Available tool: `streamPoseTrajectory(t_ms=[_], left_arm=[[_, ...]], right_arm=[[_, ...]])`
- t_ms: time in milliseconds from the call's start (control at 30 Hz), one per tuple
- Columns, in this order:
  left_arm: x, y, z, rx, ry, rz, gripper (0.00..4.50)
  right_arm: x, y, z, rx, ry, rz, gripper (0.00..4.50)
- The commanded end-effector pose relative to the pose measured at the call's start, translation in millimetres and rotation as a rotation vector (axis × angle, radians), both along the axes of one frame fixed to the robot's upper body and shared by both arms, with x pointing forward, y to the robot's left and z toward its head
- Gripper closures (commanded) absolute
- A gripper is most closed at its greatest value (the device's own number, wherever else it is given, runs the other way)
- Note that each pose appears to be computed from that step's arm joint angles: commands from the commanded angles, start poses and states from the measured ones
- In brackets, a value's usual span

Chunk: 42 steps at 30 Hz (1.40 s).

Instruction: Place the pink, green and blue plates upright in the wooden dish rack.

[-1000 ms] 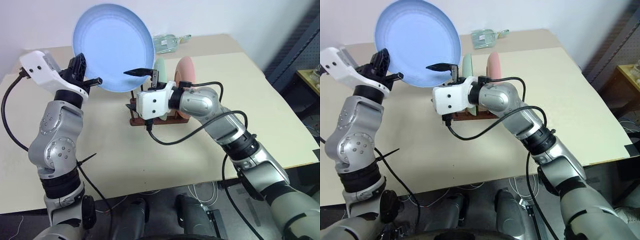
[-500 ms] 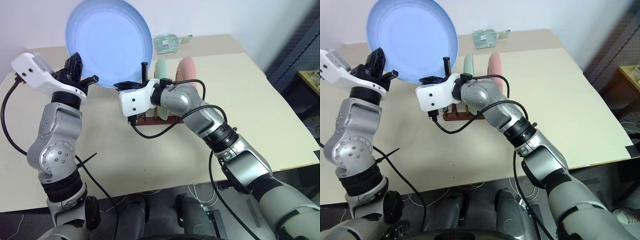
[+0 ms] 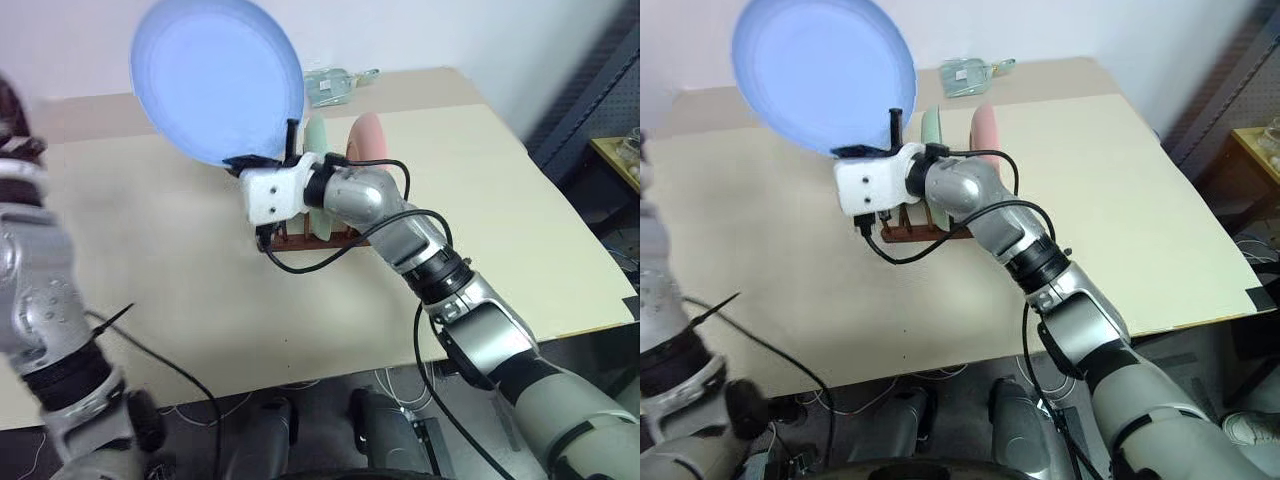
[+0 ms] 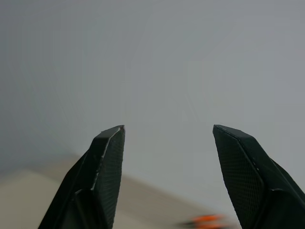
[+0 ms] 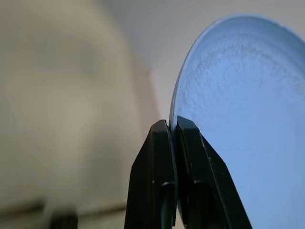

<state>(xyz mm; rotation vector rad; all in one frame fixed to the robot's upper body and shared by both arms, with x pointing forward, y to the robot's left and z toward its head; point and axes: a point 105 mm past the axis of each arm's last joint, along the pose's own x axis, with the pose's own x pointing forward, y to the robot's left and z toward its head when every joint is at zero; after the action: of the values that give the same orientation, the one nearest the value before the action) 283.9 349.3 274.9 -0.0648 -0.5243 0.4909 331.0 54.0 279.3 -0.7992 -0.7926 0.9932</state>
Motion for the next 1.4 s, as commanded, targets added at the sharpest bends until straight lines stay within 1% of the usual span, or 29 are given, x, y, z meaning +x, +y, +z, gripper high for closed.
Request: streamPoseTrajectory(t_ms=[33,67,100,167,200,267,333,433,467,533,600,867,1133,1267,1367,1400], left_arm=[[11.1,-26.1,-55.3,0.201,0.216,-0.081,1.51],[12.8,-36.7,-72.7,0.230,0.267,-0.125,1.51],[13.7,-46.3,-84.2,0.249,0.298,-0.163,1.51],[14.7,-68.9,-101.7,0.287,0.330,-0.244,1.51],[15.3,-79.3,-109.8,0.294,0.342,-0.278,1.51],[16.4,-92.4,-123.7,0.265,0.357,-0.327,1.51],[17.2,-100.9,-135.2,0.257,0.376,-0.359,1.51],[17.5,-104.8,-144.5,0.247,0.391,-0.378,1.51],[17.5,-104.9,-146.0,0.241,0.392,-0.381,1.51],[16.8,-110.3,-152.3,0.232,0.403,-0.404,1.51],[16.4,-111.6,-153.3,0.231,0.402,-0.413,1.51],[14.9,-111.0,-150.2,0.245,0.397,-0.418,1.51],[12.3,-120.1,-148.9,0.258,0.387,-0.469,1.51],[11.9,-126.2,-148.2,0.264,0.382,-0.495,1.51],[11.5,-127.9,-148.2,0.264,0.381,-0.499,1.45],[11.5,-128.2,-148.2,0.264,0.381,-0.500,1.45]], right_arm=[[-47.4,-18.5,54.1,0.343,0.186,0.285,4.50],[-57.3,-22.6,58.4,0.394,0.268,0.357,4.50],[-64.9,-25.1,60.8,0.430,0.344,0.415,4.50],[-80.7,-28.3,59.1,0.472,0.530,0.543,4.50],[-84.7,-29.1,59.6,0.516,0.620,0.588,4.50],[-81.3,-29.6,58.1,0.610,0.790,0.621,4.50],[-74.0,-28.8,52.4,0.668,0.918,0.619,4.50],[-63.1,-27.8,46.6,0.741,1.048,0.594,4.50],[-61.2,-27.1,45.4,0.752,1.075,0.586,4.50],[-62.5,-18.0,35.3,0.754,1.181,0.590,4.50],[-57.2,-14.5,28.9,0.772,1.254,0.564,4.50],[-43.3,-8.2,17.0,0.808,1.382,0.471,4.50],[-17.7,-9.4,9.8,0.910,1.462,0.349,4.50],[-11.5,-6.7,10.6,0.913,1.476,0.319,4.50],[-9.1,-5.6,15.1,0.904,1.454,0.307,3.52],[-9.0,-5.6,18.1,0.897,1.433,0.305,3.02]])
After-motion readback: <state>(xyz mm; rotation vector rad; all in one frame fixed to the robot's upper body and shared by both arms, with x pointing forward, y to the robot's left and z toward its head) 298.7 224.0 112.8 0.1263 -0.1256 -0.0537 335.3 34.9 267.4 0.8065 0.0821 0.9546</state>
